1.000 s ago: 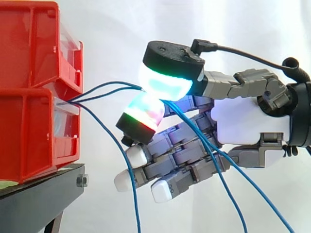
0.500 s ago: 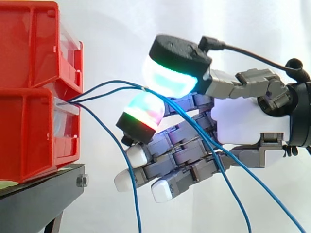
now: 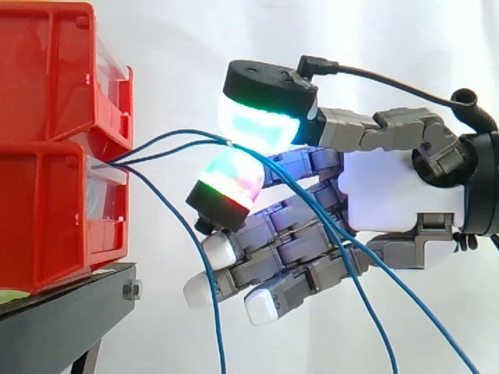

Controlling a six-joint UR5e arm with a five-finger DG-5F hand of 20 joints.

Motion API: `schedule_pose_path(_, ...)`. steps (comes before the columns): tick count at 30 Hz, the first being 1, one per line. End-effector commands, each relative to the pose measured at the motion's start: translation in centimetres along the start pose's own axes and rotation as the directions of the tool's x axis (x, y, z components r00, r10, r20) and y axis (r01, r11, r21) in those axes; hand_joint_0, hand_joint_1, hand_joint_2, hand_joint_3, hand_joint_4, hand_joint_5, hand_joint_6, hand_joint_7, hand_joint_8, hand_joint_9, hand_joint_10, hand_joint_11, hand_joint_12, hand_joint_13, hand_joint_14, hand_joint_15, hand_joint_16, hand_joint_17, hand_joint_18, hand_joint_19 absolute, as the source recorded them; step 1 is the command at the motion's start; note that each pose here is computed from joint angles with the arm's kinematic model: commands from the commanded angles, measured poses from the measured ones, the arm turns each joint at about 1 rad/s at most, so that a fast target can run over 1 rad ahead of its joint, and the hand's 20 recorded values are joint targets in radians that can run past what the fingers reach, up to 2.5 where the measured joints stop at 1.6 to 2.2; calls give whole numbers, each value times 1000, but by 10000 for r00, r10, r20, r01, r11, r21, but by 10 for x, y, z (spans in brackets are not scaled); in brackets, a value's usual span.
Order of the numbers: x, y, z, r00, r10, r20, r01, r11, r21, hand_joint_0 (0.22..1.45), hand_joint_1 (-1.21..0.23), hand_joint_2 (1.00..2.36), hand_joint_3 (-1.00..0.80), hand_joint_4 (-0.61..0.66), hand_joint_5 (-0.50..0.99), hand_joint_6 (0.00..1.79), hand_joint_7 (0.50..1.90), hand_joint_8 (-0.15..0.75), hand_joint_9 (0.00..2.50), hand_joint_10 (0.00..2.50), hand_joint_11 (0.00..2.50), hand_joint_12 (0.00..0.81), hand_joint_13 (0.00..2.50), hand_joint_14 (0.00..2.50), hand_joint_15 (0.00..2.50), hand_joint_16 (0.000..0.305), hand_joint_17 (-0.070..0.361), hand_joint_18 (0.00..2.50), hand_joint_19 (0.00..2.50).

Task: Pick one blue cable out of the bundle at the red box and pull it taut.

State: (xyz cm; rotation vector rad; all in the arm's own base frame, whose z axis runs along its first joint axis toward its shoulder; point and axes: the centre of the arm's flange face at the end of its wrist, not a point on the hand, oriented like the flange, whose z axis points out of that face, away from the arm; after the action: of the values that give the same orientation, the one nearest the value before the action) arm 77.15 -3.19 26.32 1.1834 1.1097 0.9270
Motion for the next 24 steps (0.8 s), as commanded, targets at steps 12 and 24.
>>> schedule_pose_path(12, -1, -2, -1, 10000, -37, -34, 38, 9999, 148, 633, -901, 1011, -352, 255, -239, 827, 1195, 370, 588, 14, 864, 444, 535, 6, 235, 60, 135, 731, 445)
schedule_pose_path(24, 0, -2, -2, 10000, -43, -36, 44, 9999, 162, 548, -781, 1000, -500, 289, -224, 810, 1126, 391, 611, 15, 863, 457, 546, 6, 235, 62, 140, 756, 443)
